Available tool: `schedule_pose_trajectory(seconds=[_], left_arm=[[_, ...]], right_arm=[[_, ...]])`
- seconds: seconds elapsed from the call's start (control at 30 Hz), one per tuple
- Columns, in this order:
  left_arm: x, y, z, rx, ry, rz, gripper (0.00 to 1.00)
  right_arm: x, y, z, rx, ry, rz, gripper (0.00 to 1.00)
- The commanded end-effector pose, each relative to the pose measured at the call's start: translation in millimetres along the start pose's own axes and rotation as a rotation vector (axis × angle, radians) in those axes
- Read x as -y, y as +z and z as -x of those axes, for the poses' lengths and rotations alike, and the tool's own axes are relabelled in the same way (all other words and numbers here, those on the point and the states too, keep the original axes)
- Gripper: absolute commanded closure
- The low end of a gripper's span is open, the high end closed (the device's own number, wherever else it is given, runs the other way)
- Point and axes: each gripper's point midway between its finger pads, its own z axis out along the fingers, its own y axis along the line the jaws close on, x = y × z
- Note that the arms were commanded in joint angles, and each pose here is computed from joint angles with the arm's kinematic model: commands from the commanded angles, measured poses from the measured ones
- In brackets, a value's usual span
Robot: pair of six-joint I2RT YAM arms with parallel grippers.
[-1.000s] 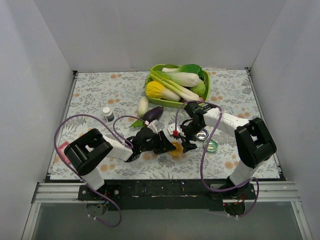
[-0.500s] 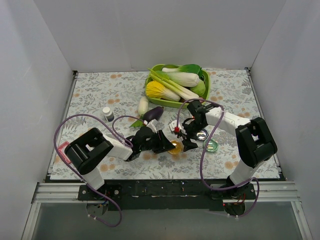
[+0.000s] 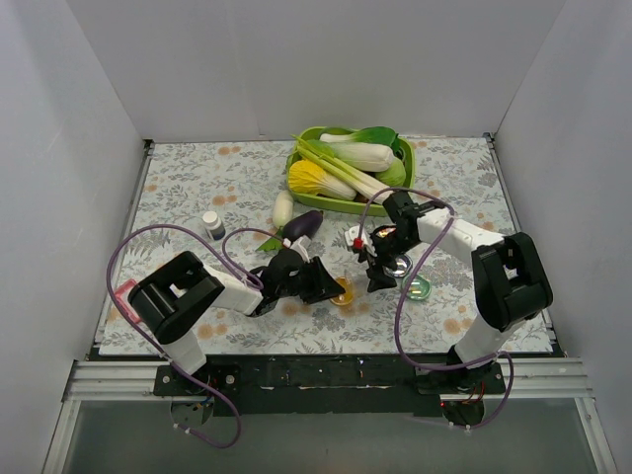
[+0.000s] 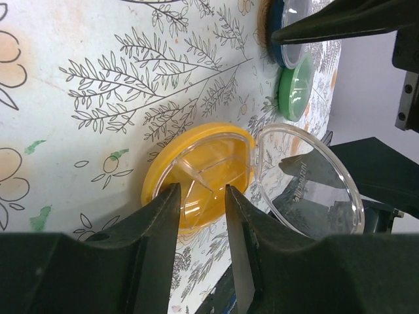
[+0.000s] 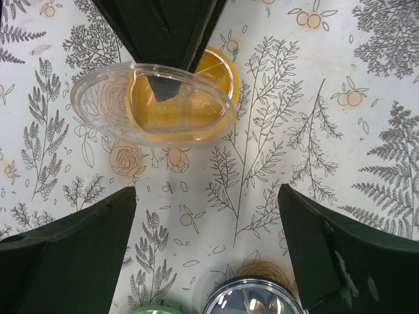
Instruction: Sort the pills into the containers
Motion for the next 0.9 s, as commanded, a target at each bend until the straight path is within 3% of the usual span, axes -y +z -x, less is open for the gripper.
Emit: schedule_pose_trajectory(seconds=[0.0,0.23,0.33,0.47,0.6,0.77,0.87], left_arm=[[-10.5,-1.1,2.5,0.003,-0.005,0.067,0.66],[13.5,-5.1,12.6,0.018,0.009,0.029,0.65],[16.0,-5.0,13.6,0.016,0.009,0.030,0.65],[17.9,-5.8,14.9,0.023,-0.002,0.027,0.65],[19.3,-7.0,16.2,0.032,-0.008,0.023,0.65],[20.3,-8.7,17.1,0.037,-0.008,0.023,0.65],[19.7,-8.8,16.7,0.036,-0.011,0.025,0.65]], right_arm=[[1.3,-18.4,32.8,0.093,-0.004,-0.061,0.04],[14.0,-52.3,79.7,0.195,0.101,-0.217,0.12],[3.7,-65.0,109.8,0.274,0.155,-0.176,0.22],[-25.0,-45.4,127.7,0.268,0.167,-0.063,0.41],[-43.7,-13.4,116.7,0.180,0.153,-0.028,0.53],[-39.3,-5.6,91.4,0.082,0.187,-0.049,0.88],[-40.9,0.3,77.0,0.024,0.212,-0.039,0.99]])
